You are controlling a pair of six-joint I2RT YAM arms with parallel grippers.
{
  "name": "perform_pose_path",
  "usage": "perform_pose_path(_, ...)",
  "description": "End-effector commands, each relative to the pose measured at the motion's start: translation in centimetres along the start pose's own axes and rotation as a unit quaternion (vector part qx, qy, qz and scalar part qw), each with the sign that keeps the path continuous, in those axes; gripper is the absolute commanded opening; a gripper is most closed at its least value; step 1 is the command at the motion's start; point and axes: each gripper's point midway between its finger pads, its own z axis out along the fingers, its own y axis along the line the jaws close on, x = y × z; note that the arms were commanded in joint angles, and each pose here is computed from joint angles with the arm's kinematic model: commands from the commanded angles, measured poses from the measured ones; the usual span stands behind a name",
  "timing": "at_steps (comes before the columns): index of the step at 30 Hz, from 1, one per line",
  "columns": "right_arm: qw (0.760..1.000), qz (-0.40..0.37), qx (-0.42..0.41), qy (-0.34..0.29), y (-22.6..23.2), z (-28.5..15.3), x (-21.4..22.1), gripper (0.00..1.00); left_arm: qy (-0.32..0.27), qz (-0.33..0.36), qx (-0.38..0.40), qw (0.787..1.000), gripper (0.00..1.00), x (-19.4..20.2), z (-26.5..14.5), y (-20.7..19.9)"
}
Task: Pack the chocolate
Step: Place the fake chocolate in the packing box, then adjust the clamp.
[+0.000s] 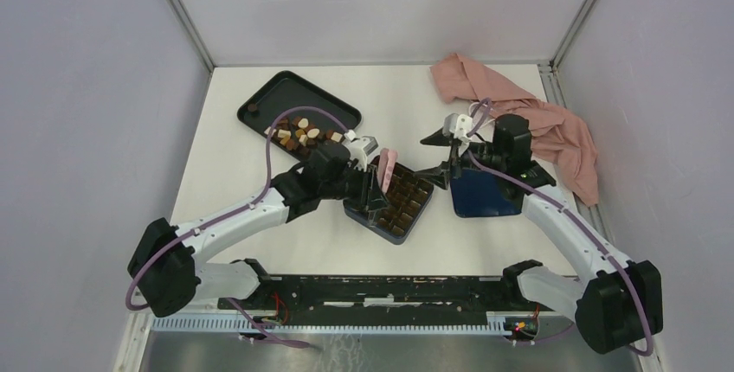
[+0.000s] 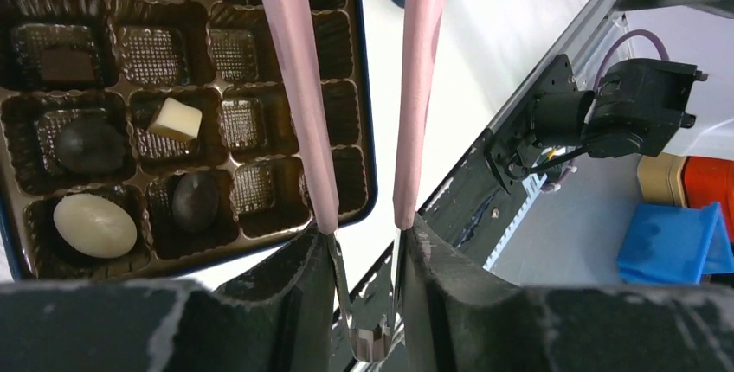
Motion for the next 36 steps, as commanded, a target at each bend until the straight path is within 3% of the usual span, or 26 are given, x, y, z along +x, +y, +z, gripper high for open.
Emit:
perform_pose_path(1,0.991,0.079,0.024,-0.104,-0.1,-0.9,-4.6,0.85,-0.101,0.050,0.036,0.993,0.34,-3.7,-0.3,-1.4)
perform_pose_path(6,0.938,0.283,0.096,-0.178,-1.1,-1.5,-4.8,0.84,-0.174,0.068,0.018,0.982,0.34,-5.2,-0.5,-1.5)
perform_pose_path(9,0.914,0.352,0.116,-0.163,-1.7,-0.8,-3.9,0.85,-0.191,0.084,0.000,0.978,0.34,-5.4,0.2,-1.8)
perform_pose_path(20,0.917,0.373,0.090,-0.110,0.6,2.7,-2.3,0.84,-0.175,0.115,-0.026,0.978,0.34,-5.6,3.4,-3.3)
perform_pose_path(27,0.903,0.395,0.139,-0.097,-0.2,2.9,-0.5,0.80,-0.171,0.136,-0.018,0.976,0.34,-5.0,4.2,-4.7)
perform_pose_path(31,0.896,0.408,0.142,-0.106,-0.3,2.9,-0.5,0.74,-0.174,0.148,-0.013,0.974,0.34,-4.8,4.6,-5.1)
perform_pose_path(36,0.886,0.431,0.130,-0.115,0.2,2.9,-0.8,0.58,-0.189,0.155,-0.029,0.969,0.36,-5.1,5.0,-5.1)
